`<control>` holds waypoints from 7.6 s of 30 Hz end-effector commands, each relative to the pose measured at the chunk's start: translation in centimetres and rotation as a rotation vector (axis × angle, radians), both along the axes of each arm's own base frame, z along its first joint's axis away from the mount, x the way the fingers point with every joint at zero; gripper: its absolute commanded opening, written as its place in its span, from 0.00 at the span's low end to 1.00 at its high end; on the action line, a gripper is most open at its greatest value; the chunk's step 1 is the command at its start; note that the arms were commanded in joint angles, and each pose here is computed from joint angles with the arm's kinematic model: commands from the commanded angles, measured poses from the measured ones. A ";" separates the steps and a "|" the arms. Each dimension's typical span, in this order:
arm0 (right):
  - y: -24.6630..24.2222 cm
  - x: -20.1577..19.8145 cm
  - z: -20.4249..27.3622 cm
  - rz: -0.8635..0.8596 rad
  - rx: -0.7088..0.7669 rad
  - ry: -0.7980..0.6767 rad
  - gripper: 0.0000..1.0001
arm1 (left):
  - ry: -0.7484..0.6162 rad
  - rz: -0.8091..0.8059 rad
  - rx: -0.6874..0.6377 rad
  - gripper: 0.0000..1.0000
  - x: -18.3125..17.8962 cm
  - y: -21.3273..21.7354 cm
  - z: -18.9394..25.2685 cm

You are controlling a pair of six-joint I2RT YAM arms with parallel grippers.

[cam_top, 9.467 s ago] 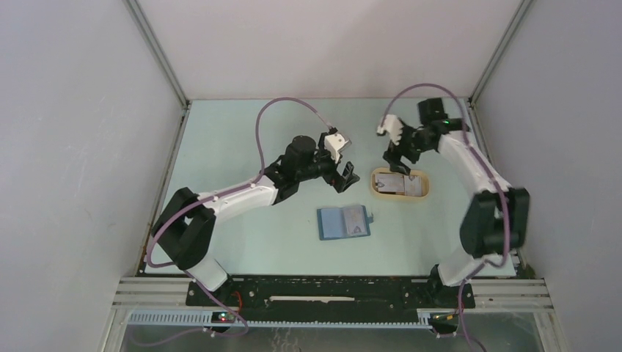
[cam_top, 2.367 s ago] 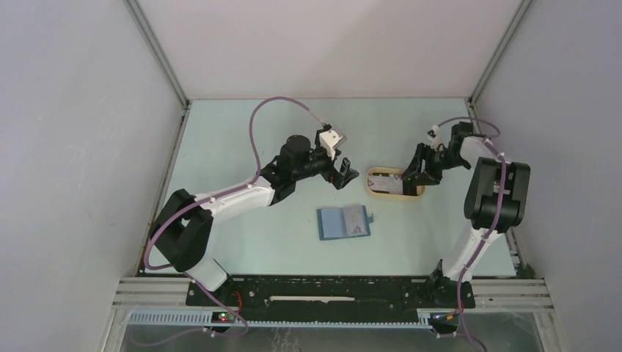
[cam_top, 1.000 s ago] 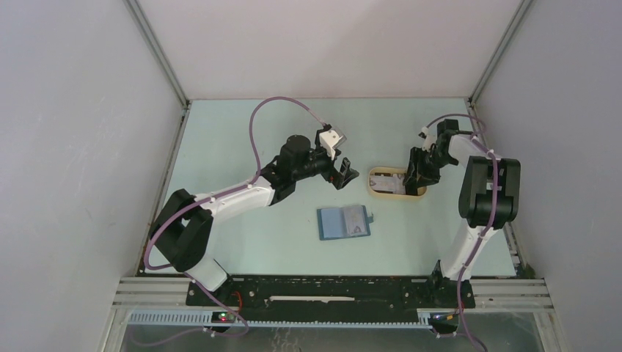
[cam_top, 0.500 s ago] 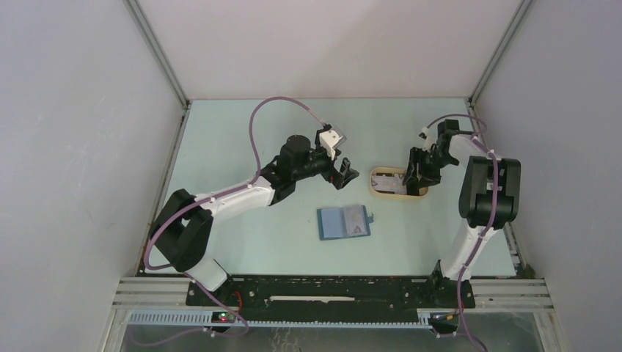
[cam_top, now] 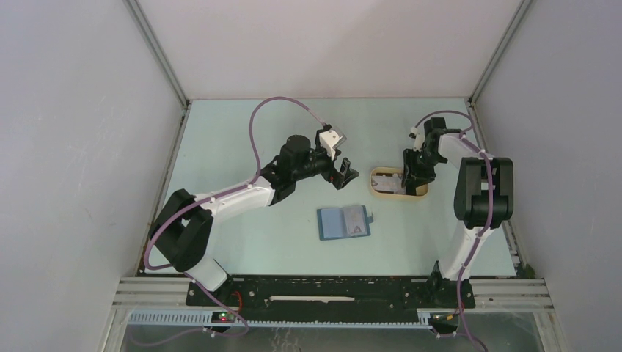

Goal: Put the credit cards into the card holder
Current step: Pick up the credit card from the storage box, then insert the credit card into the card holder.

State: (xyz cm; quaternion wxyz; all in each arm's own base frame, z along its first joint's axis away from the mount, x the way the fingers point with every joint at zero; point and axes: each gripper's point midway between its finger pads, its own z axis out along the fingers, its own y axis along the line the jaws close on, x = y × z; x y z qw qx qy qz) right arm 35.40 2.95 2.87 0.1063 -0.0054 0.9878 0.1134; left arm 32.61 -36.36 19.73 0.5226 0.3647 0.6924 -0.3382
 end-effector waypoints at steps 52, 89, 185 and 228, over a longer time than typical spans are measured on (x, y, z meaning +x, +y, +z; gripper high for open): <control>5.0 -3.5 18.2 0.356 0.555 -0.571 0.00 | -0.009 -0.022 -0.235 1.00 -2.8 2.6 5.3; 18.0 -10.7 20.2 0.707 1.132 -0.354 0.00 | 0.493 -0.213 -0.856 0.52 -8.5 0.7 6.0; 17.1 -13.6 0.6 1.679 0.011 -0.530 0.19 | 0.861 0.315 -0.517 0.00 -6.8 4.7 -13.3; 17.3 -13.7 0.9 1.687 0.006 -0.527 0.20 | 0.994 0.357 -0.373 0.00 -8.8 3.3 -17.2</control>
